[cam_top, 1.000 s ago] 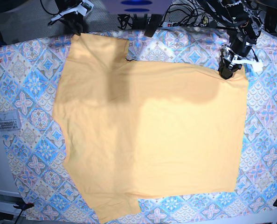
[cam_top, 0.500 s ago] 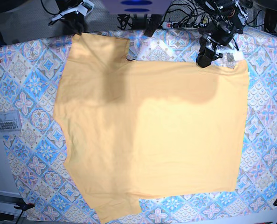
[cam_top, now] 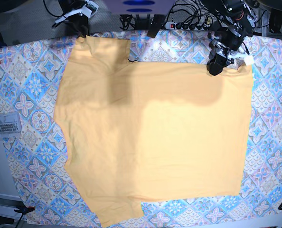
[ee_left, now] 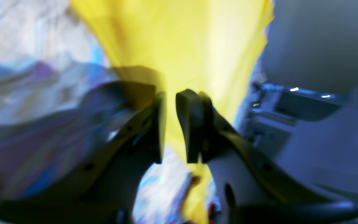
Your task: Fold the T-shirt properly
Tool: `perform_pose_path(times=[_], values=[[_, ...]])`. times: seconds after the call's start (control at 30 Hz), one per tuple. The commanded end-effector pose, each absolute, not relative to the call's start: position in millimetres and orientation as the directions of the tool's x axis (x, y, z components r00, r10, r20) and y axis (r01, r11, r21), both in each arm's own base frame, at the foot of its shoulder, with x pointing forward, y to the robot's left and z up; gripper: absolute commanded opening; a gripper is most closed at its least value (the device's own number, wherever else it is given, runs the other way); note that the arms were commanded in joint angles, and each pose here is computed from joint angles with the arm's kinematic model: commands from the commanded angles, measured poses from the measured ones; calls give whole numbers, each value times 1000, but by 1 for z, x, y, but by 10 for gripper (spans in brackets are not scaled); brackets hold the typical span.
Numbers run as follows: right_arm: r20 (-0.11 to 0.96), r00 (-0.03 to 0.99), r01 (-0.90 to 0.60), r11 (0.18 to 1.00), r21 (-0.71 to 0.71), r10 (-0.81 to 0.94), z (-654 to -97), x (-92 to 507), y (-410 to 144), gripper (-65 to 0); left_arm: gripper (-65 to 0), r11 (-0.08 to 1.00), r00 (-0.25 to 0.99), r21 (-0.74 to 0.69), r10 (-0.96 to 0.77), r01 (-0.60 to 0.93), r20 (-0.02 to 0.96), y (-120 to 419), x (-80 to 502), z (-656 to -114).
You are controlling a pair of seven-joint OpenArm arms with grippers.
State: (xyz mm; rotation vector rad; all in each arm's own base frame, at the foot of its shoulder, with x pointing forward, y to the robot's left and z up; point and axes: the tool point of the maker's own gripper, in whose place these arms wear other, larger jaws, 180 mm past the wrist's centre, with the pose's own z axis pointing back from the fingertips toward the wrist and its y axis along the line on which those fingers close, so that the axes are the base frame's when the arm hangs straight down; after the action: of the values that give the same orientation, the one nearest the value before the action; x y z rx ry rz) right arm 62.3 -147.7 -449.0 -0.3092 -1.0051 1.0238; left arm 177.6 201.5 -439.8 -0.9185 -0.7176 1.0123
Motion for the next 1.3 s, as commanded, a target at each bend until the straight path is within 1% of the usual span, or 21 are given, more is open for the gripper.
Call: perform_pose_path(times=[0.0, 0.07, 0.17, 0.27, 0.33, 0.43, 0.53, 0.67, 0.87, 1.0, 1.17, 1.27], values=[[555, 129, -558, 522, -645, 822, -444, 60, -148, -650, -550, 221, 350, -904, 933, -367, 86, 208, 185, -431], [555, 129, -558, 522, -645, 822, -444, 60, -148, -650, -550, 180, 321, -905, 946, -385, 52, 211, 188, -429], [555, 129, -558, 522, -645, 822, -444, 60, -148, -650, -550, 176, 299, -901, 953, -396, 54, 221, 188, -425], [555, 129, -558, 522, -645, 822, -444, 60, -148, -650, -550, 144, 239, -894, 970, -424, 43, 237, 180, -426], [554, 130, -558, 522, -645, 823, -444, 60, -148, -650, -550, 87, 183, -883, 983, -461, 2, 241, 171, -432], [554, 130, -558, 522, -645, 823, -444, 60, -148, -650, -550, 47, 151, -863, 988, -503, -34, 245, 161, -433], [554, 128, -559, 521, -645, 823, -444, 60, -148, -650, -550, 27, 122, -855, 992, -517, -43, 252, 160, -432], [554, 128, -559, 521, -645, 823, -444, 60, -148, -650, -550, -24, 46, -845, 997, -534, -57, 270, 157, -433], [554, 128, -559, 521, -645, 823, -444, 60, -148, -650, -550, -41, 15, -842, 998, -537, -58, 280, 158, -431], [554, 128, -559, 521, -645, 823, -444, 60, -148, -650, -546, -19, 19, -813, 999, -581, -37, 284, 156, -442], [555, 127, -559, 521, -645, 822, -444, 60, -147, -650, -543, -80, -22, -782, 996, -619, -84, 291, 152, -467], [555, 128, -560, 521, -644, 822, -444, 60, -147, -650, -527, -86, -23, -779, 996, -621, -91, 292, 154, -470]])
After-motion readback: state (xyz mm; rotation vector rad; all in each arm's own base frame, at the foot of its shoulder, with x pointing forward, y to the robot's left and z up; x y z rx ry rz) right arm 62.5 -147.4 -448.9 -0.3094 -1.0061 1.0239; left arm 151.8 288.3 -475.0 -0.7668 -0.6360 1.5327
